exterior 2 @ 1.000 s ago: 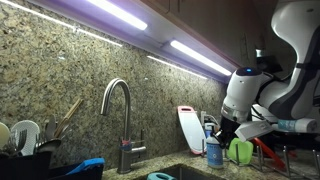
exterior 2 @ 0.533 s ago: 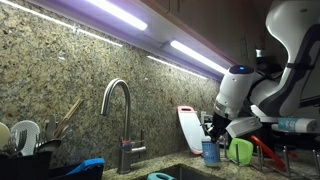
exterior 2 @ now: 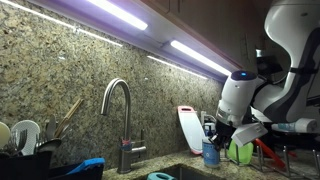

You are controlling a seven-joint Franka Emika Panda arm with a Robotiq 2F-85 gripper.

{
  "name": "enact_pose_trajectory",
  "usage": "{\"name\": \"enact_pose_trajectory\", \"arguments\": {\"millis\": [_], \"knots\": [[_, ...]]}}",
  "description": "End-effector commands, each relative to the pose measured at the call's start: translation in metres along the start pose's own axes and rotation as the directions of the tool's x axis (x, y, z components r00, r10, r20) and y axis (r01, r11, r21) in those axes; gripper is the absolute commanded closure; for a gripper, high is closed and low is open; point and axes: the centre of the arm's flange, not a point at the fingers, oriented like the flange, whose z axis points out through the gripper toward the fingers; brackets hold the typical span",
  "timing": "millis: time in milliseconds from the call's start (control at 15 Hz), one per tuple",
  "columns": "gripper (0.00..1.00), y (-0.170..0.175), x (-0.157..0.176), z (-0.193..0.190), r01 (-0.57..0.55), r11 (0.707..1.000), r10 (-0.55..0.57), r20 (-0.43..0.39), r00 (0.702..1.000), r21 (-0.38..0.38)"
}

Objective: Put the empty container in the sink, push the soap bottle to the wall and bring the dish reck closer to the sink

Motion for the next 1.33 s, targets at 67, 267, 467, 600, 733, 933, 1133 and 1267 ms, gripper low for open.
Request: {"name": "enact_pose_trajectory", "arguments": {"millis": [67,267,467,600,733,933,1133,1267], "knots": [[0.99,0.011,-0.03,-0.013,0.045,0.999,-0.045,0.007,0.999,0.012],[0.99,0.026,-0.036,-0.018,0.048,0.999,-0.048,-0.002,0.999,0.008],[0.99,0.026,-0.021,-0.007,0.056,0.998,-0.056,0.01,0.998,-0.008],[0.99,0.033,-0.021,-0.009,0.053,0.999,-0.053,0.009,0.999,-0.002],[0.99,0.034,-0.022,-0.009,0.05,0.999,-0.05,0.012,0.999,-0.002],[1.0,0.031,-0.021,-0.009,0.048,0.999,-0.048,0.007,0.999,0.001],[1.0,0.028,-0.017,-0.008,0.037,0.999,-0.037,-0.004,0.999,-0.005],[1.0,0.029,-0.011,-0.007,0.022,1.0,-0.022,-0.013,1.0,-0.006]]}}
